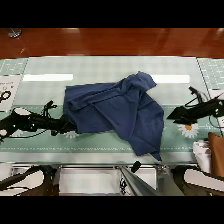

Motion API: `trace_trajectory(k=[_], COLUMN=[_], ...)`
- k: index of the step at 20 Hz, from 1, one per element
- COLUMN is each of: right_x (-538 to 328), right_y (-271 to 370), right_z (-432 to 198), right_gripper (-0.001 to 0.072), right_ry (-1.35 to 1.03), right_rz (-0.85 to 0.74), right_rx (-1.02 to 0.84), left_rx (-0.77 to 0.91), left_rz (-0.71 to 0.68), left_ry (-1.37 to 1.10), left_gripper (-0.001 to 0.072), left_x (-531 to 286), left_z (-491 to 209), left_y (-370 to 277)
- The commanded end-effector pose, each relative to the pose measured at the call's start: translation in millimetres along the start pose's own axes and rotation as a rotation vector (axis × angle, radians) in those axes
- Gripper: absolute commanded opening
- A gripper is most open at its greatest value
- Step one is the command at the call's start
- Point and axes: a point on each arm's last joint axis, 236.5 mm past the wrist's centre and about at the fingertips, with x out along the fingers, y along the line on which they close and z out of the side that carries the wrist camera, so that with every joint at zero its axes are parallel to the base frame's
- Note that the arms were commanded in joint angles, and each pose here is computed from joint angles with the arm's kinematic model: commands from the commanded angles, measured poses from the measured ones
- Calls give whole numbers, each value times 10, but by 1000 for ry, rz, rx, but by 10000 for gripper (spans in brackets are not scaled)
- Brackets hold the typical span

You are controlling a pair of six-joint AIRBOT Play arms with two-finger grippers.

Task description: Fold the shirts.

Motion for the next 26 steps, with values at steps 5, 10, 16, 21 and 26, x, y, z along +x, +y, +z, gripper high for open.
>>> trace_trajectory(k=[5,10,16,21,26], right_x=[519,513,-1800,-4611,-5336], right_y=[152,459,2013,3415,3666], right_z=[34,84,609,-616,-1589], right_gripper=[509,21,19,19,19], right_ry=[-76,-78,-740,-1660,-1868], right_rz=[-22,-4,-7,-134,-230], right_rx=[-32,-81,-526,-761,-760], left_rx=[1,89,668,1056,1162], left_rz=[-17,-23,-72,-181,-86], left_ry=[18,-67,-727,-1689,-1874], left_gripper=[34,33,33,33,32], left_x=[-6,-201,-2283,-4937,-5405], left_z=[-45,193,467,-1283,-2430], left_y=[-47,-241,-2076,-3620,-3737])
